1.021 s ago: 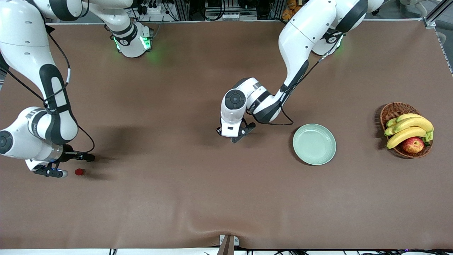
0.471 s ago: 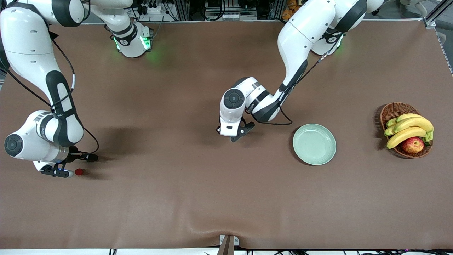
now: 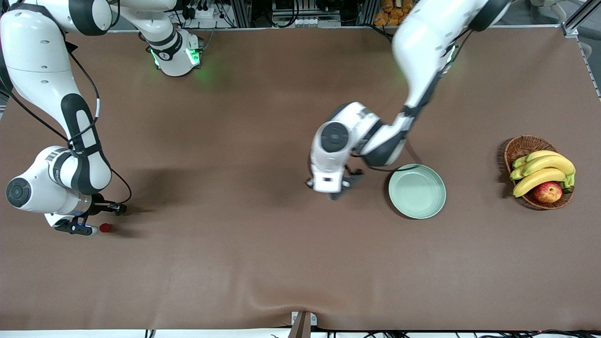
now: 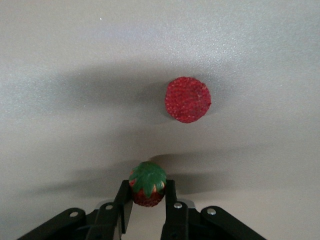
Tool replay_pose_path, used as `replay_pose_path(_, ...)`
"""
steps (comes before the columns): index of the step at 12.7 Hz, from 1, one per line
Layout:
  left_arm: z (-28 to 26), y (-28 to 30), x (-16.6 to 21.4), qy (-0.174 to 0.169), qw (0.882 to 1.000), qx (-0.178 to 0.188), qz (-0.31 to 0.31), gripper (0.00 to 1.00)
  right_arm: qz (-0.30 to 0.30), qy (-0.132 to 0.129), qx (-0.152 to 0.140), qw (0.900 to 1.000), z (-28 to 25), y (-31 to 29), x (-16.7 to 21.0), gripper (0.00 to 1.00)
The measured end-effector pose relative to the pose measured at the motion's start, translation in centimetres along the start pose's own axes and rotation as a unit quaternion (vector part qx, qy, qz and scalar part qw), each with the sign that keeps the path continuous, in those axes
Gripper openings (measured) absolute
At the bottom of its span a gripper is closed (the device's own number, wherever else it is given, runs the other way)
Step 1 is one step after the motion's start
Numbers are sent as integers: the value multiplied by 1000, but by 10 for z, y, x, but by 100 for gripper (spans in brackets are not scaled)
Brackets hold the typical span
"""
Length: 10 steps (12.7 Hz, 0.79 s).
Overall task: Collect all strawberries into plate
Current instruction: 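Carry the strawberry over the plate while the right gripper grasps another, then open the left gripper over the plate while the right gripper carries strawberry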
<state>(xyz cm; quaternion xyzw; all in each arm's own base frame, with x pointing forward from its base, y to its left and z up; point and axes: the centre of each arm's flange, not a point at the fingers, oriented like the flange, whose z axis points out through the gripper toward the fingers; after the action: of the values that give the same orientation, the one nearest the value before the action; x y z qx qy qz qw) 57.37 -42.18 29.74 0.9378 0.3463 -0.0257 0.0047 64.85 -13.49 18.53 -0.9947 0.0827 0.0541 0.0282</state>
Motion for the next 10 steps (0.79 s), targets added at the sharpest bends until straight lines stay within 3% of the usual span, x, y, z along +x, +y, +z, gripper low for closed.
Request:
replay_pose_path(3, -45, -77, 107, -2, 999, 46, 18, 30, -11, 10, 1, 1000, -6, -13, 5, 31)
replay_pose_path(5, -42, -131, 170, -17, 997, 65, 32, 30, -37, 39, 1, 999, -32, -69, 19, 31)
replay_pose_path(7, -17, -168, 207, -41, 995, 83, 47, 30, -20, 67, 9, 998, -65, -153, 21, 31)
replay_pose_path(10, 35, -200, 236, -84, 988, 104, 75, 30, 11, 53, 35, 998, -71, -294, -19, 31)
